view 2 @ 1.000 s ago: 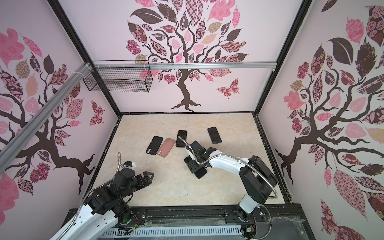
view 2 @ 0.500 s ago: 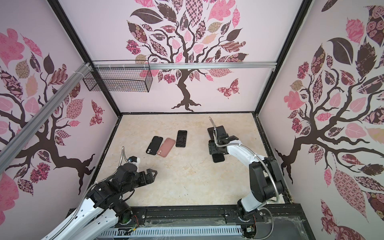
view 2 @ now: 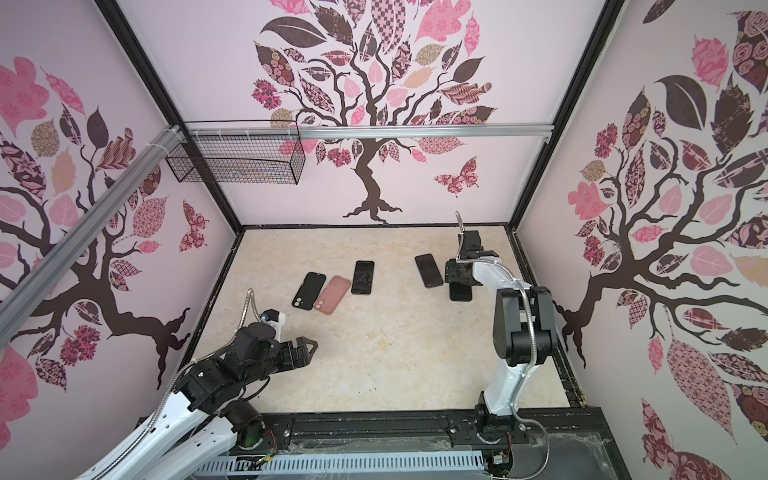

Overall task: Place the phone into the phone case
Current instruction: 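Carry the cased phone with the right gripper farther from the robot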

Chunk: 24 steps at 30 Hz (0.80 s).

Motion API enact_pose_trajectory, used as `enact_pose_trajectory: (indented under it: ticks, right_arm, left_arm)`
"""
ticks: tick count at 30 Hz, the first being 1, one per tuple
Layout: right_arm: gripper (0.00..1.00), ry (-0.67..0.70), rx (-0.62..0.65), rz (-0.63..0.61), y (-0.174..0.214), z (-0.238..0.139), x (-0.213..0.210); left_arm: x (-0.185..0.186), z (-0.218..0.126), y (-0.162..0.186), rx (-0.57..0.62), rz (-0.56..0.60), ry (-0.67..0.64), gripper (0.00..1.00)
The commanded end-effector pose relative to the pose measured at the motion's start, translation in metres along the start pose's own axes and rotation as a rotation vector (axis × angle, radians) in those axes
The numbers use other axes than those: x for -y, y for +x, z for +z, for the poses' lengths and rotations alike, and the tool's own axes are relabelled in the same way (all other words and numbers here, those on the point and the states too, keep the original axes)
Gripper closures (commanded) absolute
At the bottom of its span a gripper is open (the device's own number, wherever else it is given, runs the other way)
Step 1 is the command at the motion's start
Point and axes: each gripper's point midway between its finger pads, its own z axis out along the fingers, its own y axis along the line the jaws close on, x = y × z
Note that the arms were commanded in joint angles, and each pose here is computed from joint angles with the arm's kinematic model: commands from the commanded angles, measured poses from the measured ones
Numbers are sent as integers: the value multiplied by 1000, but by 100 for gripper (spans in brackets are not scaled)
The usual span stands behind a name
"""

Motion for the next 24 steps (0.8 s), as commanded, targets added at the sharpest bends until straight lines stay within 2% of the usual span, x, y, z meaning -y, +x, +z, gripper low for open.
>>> enact_pose_trajectory:
  ticks: [1,13,20,24]
  right_arm:
    - [66,11,33,28,-22,11,14]
    - [65,42,-18,66,-23,50,27]
    - [61,38,-57,60,-16,65,26]
    - [56,23,-82,56,-8,72,23]
  left_arm:
    - [12,-13,-15,39,12,30,3]
    - [9,-17,-18,43,10,7,3]
    - [6,-17,-18,40,0,-18,3]
    - [3,-17,-19,44,-8,-33,3]
